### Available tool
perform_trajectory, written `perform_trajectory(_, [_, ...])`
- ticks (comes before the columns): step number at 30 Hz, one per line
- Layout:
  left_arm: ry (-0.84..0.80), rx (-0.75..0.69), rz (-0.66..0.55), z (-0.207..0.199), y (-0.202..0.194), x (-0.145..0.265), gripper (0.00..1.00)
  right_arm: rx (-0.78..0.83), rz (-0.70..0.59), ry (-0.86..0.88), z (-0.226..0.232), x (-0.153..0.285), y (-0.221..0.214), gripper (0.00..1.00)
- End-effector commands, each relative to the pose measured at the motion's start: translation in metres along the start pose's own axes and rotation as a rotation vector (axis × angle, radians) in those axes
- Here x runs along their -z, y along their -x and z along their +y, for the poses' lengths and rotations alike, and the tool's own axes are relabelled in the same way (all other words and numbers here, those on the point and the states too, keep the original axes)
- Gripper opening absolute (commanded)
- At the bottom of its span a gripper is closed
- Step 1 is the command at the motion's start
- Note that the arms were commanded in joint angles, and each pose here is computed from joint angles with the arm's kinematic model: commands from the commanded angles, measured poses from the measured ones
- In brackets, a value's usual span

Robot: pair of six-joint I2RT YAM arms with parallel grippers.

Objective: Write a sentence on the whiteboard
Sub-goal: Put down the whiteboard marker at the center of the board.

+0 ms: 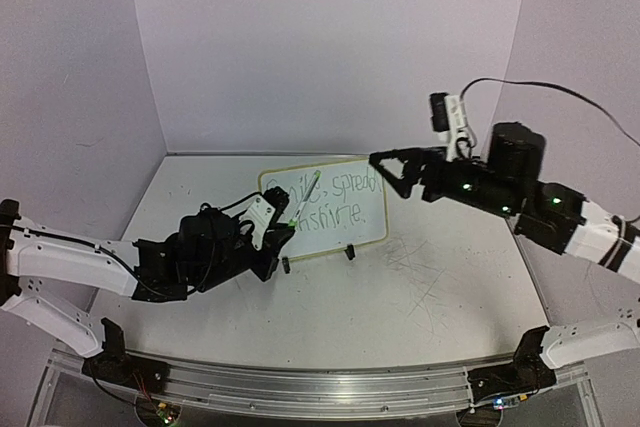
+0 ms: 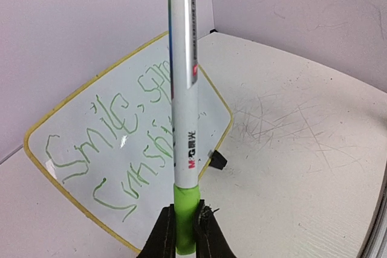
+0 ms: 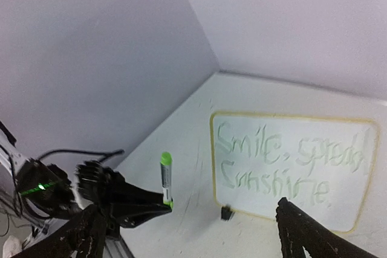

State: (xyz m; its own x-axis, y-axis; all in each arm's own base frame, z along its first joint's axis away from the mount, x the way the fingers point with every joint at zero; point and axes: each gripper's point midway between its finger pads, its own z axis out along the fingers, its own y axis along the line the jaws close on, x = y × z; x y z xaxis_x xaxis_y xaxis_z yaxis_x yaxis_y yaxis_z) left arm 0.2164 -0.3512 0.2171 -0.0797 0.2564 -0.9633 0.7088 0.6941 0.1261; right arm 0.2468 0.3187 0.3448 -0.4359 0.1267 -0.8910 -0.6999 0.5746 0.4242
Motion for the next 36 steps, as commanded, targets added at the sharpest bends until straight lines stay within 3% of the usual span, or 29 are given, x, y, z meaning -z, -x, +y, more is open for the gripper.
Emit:
perform_trajectory(1, [-0.006, 0.185, 0.083, 0.004, -0.024, 0.000, 0.00, 0.164, -0.225, -0.193, -0.021, 0.063, 0.049, 0.98])
perform_trajectory(4, [-0.084, 0.236, 0.115, -0.009, -0.034, 0.001, 0.00, 0.201, -0.273, -0.264, -0.030, 0.079, 0.057, 0.98])
perform_trajectory(10, [-0.423, 0.223, 0.296, -0.087, -0.057, -0.030, 0.00, 0.226, -0.255, -0.355, -0.046, 0.074, 0.055, 0.98])
perform_trajectory(16, [-0.520, 0.189, 0.610, -0.156, -0.118, -0.085, 0.00, 0.222, -0.273, -0.379, -0.048, 0.080, 0.060, 0.98])
perform_trajectory(19, [-0.538, 0.147, 0.671, -0.182, -0.135, -0.097, 0.00, 0.218, -0.290, -0.385, -0.049, 0.087, 0.062, 0.98])
perform_trajectory(25, [-0.428, 0.121, 0.706, -0.177, -0.149, -0.116, 0.02, 0.209, -0.282, -0.404, -0.054, 0.095, 0.056, 0.98])
perform_trajectory(30, [-0.323, 0.065, 0.737, -0.164, -0.164, -0.123, 0.13, 0.204, -0.274, -0.406, -0.055, 0.094, 0.053, 0.98])
perform_trajectory(36, [-0.290, 0.045, 0.659, -0.151, -0.128, -0.119, 0.35, 0.206, -0.281, -0.419, -0.056, 0.096, 0.055, 0.98])
